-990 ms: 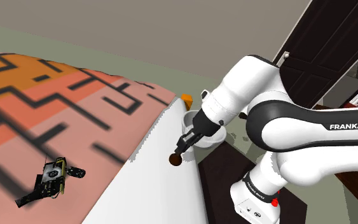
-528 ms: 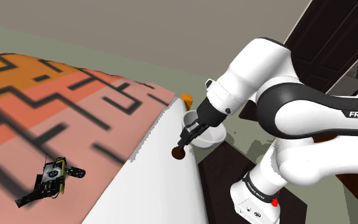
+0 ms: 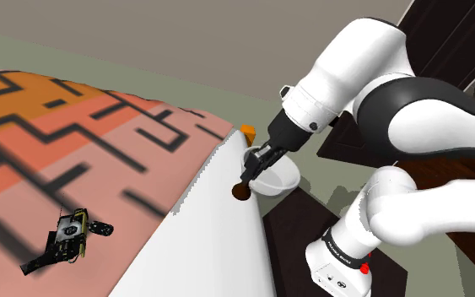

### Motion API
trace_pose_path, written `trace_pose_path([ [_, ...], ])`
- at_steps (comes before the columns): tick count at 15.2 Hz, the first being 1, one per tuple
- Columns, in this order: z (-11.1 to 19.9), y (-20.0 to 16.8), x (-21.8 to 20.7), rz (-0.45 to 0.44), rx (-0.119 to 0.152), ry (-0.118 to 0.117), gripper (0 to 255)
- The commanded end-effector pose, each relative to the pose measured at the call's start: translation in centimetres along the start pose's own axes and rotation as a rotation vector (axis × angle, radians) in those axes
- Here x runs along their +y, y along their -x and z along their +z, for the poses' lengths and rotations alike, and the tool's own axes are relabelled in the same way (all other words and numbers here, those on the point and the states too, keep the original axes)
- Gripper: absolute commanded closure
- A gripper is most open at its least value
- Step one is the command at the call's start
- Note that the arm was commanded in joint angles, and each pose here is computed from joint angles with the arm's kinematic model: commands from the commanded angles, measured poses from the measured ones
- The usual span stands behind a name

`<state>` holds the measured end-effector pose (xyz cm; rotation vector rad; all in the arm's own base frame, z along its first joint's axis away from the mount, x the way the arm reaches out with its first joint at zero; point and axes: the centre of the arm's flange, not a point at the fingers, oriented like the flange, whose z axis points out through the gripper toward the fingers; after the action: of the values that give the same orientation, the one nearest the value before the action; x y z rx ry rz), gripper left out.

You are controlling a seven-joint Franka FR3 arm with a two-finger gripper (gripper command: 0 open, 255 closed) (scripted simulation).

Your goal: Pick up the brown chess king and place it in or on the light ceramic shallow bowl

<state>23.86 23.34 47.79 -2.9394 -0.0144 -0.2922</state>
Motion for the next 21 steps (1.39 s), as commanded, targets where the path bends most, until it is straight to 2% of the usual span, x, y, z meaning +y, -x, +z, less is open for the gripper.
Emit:
trace_pose_path([
  [1,-1.0,-0.1,-0.1,0.000,0.000,0.000,255],
  [2,-1.1,-0.1,-0.1,0.000,0.000,0.000,255],
  [21,-6.5,-5.7,23.8,0.000,0.000,0.000,255],
])
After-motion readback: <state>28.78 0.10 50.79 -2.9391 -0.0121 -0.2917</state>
